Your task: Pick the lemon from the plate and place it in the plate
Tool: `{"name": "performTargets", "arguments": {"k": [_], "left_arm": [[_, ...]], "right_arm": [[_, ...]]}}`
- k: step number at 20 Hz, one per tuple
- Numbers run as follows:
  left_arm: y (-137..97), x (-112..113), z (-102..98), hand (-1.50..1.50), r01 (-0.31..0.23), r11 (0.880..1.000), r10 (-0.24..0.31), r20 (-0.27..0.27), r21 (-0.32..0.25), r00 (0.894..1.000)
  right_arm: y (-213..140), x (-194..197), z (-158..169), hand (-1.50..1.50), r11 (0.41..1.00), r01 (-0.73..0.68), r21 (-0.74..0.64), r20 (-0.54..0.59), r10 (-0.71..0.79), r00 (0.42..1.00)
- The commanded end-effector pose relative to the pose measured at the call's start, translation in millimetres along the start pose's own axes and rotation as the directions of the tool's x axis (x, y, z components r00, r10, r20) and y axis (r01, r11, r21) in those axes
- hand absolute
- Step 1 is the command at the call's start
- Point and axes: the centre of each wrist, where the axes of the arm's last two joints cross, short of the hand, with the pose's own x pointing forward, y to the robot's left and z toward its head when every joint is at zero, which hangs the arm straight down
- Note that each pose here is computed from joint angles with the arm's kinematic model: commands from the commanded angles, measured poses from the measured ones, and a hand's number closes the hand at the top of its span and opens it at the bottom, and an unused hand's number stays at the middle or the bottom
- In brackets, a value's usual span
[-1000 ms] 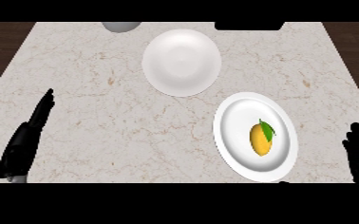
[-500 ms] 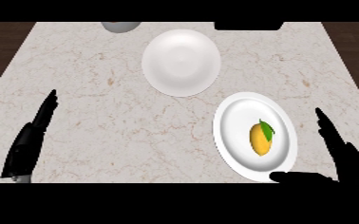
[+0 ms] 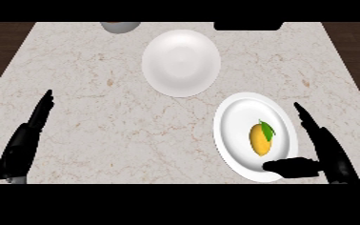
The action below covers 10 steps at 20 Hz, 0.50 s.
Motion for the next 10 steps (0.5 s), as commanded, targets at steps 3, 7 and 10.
{"name": "performTargets", "arguments": {"k": [3, 7, 10], "left_arm": [[1.4, -0.3, 5.2, 0.00, -0.008, 1.000, 0.008, 0.007, 0.016, 1.000], [-14.3, -0.8, 21.4, 0.00, -0.001, 1.000, 0.001, 0.000, 0.009, 1.000], [-7.2, -2.6, -4.5, 0.00, -0.011, 1.000, 0.012, -0.023, 0.015, 1.000]], "right_arm": [[17.8, -9.1, -16.3, -1.50, 0.996, -0.014, 0.083, 0.007, 0.013, 1.000], [27.5, -0.9, -14.1, -1.50, 0.995, -0.021, 0.095, -0.014, 0.023, 1.000], [38.1, -8.7, -25.7, -1.50, 0.995, -0.028, 0.099, -0.018, 0.030, 0.999]]}}
